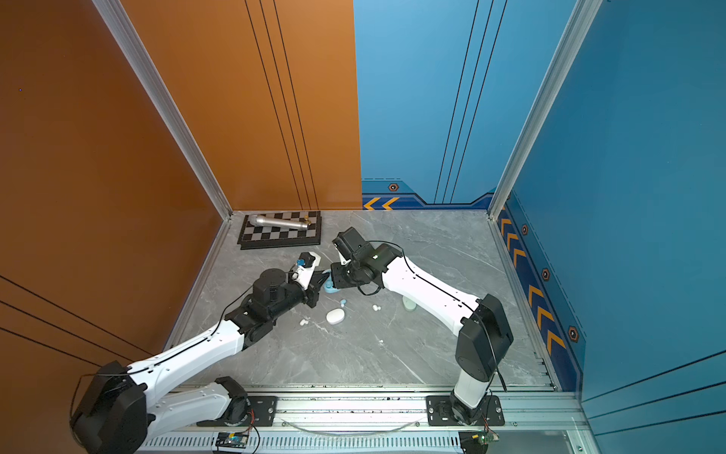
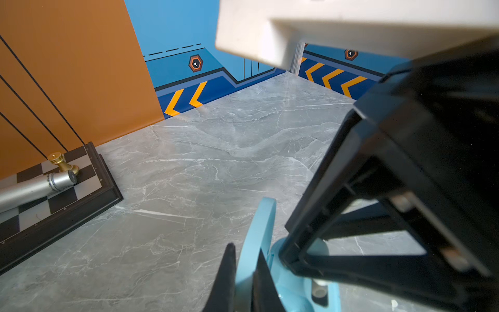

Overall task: Insert wireless bluetooth earbuds into charging case
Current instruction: Insert the wireless bluetooth earbud into the charging case.

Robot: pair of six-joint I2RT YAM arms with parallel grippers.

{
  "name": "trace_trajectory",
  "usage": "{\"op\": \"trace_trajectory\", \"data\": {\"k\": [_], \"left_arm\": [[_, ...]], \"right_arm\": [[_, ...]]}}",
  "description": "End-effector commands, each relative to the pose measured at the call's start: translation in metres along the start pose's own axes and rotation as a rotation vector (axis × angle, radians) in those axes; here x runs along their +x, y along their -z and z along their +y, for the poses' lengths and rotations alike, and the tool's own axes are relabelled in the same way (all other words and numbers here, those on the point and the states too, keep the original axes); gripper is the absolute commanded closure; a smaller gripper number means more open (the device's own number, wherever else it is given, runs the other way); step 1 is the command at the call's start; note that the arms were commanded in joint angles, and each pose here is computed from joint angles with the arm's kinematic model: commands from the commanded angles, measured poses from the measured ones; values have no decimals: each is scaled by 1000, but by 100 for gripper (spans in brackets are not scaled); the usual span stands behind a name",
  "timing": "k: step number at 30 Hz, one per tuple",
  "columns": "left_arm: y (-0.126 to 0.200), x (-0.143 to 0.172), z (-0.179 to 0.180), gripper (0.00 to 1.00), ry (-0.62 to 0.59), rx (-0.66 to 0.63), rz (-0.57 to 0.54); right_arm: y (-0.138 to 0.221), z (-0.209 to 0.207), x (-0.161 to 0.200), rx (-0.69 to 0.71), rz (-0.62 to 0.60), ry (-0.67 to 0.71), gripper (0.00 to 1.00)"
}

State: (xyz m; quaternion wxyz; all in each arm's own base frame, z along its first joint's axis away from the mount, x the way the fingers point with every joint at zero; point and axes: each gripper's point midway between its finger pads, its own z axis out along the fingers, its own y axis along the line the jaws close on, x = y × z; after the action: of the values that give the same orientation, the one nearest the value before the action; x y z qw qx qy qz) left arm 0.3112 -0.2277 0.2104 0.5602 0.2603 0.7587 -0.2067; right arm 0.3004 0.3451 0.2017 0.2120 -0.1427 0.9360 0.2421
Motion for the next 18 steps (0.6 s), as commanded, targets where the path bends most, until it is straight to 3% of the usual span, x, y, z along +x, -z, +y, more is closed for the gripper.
{"op": "trace_trajectory", "data": {"k": [1, 9, 18], "left_arm": [[0, -24, -2, 100, 0, 1, -63], [0, -24, 0, 100, -1, -8, -63], [2, -28, 1, 100, -2, -12, -73]], "right_arm": [[5, 5, -1, -23, -13, 18, 75], [6, 6, -1, -29, -13, 18, 75], [11, -7, -5, 10, -38, 6, 83]]}}
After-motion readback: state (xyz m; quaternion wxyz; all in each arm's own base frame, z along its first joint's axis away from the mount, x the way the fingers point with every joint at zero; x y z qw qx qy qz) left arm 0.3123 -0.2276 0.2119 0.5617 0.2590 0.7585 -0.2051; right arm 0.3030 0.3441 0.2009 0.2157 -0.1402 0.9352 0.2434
